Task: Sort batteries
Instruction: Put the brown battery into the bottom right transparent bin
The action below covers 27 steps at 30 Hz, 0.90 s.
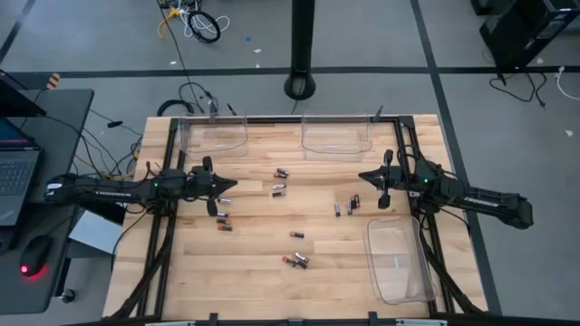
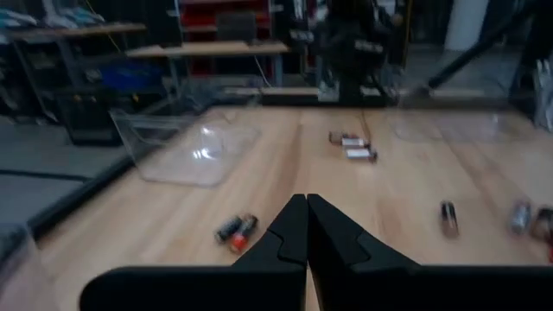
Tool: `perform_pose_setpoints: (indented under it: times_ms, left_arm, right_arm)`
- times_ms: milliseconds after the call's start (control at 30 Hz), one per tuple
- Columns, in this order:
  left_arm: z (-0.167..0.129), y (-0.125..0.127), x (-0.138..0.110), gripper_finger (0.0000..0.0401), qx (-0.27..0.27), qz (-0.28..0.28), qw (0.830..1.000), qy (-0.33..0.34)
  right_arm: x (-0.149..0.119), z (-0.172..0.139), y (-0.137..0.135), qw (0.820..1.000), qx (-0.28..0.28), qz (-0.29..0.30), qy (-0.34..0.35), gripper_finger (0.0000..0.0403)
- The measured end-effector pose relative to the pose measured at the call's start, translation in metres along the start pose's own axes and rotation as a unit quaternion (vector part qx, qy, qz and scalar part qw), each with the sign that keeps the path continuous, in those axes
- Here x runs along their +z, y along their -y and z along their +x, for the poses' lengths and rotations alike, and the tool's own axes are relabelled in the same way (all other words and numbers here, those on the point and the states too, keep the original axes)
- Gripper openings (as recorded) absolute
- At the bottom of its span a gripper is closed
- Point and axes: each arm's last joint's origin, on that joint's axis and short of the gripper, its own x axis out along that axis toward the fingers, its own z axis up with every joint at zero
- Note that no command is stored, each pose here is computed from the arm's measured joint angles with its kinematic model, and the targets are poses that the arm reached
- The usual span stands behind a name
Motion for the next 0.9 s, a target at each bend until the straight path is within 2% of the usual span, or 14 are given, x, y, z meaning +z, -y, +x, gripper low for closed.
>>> perform_pose_setpoints:
  times_ms: [100,200,300,400,467,700,900]
  left_arm:
    - [0.0,0.0,0.006,0.001,0.0,-0.011,1.0,0.029]
    - [-0.001,0.0,0.014,0.001,-0.012,-0.05,0.996,0.07]
    - [-0.002,0.004,0.018,0.001,-0.075,-0.058,0.992,0.088]
    - [0.001,0.008,0.025,0.001,-0.146,-0.073,0.984,0.071]
    - [0.004,0.01,0.031,0.001,-0.169,-0.086,0.98,0.062]
    - [0.027,0.025,0.044,0.001,-0.204,-0.069,0.976,0.015]
    - [0.054,0.045,0.052,0.001,-0.213,-0.065,0.974,-0.029]
  right_arm:
    - [0.0,0.0,0.0,1.0,0.0,0.0,0.0,0.0022]
    - [0.0,0.0,0.0,1.0,0.0,0.0,0.0,0.0022]
    - [0.0,0.0,0.0,1.0,0.0,0.0,0.0,0.0022]
    - [0.0,0.0,0.0,1.0,0.0,0.0,0.0,0.0023]
    - [0.0,0.0,0.0,1.0,0.0,0.0,0.0,0.0022]
    - [0.0,0.0,0.0,1.0,0.0,0.0,0.0,0.0023]
    - [0.0,0.0,0.0,1.0,0.0,0.0,0.0,0.0022]
